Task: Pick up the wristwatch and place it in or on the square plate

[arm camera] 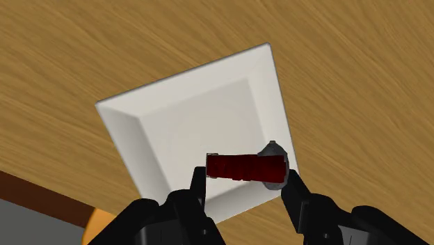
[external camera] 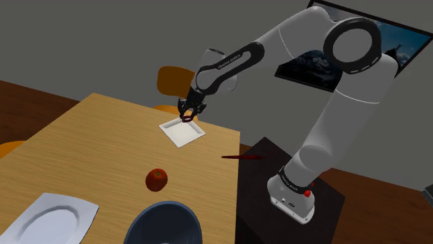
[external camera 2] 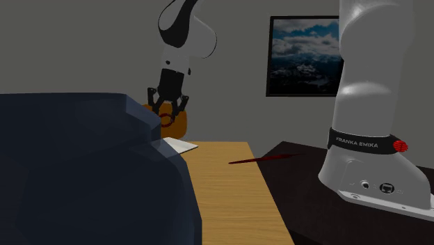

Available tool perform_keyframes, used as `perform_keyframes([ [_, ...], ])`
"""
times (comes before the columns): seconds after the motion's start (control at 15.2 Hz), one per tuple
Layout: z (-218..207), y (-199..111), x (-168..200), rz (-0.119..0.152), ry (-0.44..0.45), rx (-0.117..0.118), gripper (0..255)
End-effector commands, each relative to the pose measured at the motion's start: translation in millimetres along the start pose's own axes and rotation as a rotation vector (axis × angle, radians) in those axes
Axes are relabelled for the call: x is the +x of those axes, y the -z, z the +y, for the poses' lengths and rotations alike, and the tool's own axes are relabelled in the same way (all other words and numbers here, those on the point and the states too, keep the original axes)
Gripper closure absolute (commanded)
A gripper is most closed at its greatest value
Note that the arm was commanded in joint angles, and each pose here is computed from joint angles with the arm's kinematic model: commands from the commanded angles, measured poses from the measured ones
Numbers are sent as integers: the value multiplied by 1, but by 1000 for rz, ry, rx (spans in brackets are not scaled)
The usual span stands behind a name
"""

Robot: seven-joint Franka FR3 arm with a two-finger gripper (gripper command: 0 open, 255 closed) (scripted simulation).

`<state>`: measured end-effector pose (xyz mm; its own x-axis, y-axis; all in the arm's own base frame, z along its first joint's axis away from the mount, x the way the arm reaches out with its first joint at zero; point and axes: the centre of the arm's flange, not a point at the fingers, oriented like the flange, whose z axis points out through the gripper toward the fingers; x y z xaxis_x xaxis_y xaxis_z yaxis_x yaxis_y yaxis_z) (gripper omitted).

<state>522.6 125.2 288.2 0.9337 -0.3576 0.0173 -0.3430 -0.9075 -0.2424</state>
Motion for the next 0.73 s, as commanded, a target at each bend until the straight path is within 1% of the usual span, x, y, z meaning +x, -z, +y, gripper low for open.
perform_keyframes([
  [0.0, -4, -3, 28, 0, 0, -1, 255],
  [0.66, 9, -55, 27, 0, 0, -1, 255],
])
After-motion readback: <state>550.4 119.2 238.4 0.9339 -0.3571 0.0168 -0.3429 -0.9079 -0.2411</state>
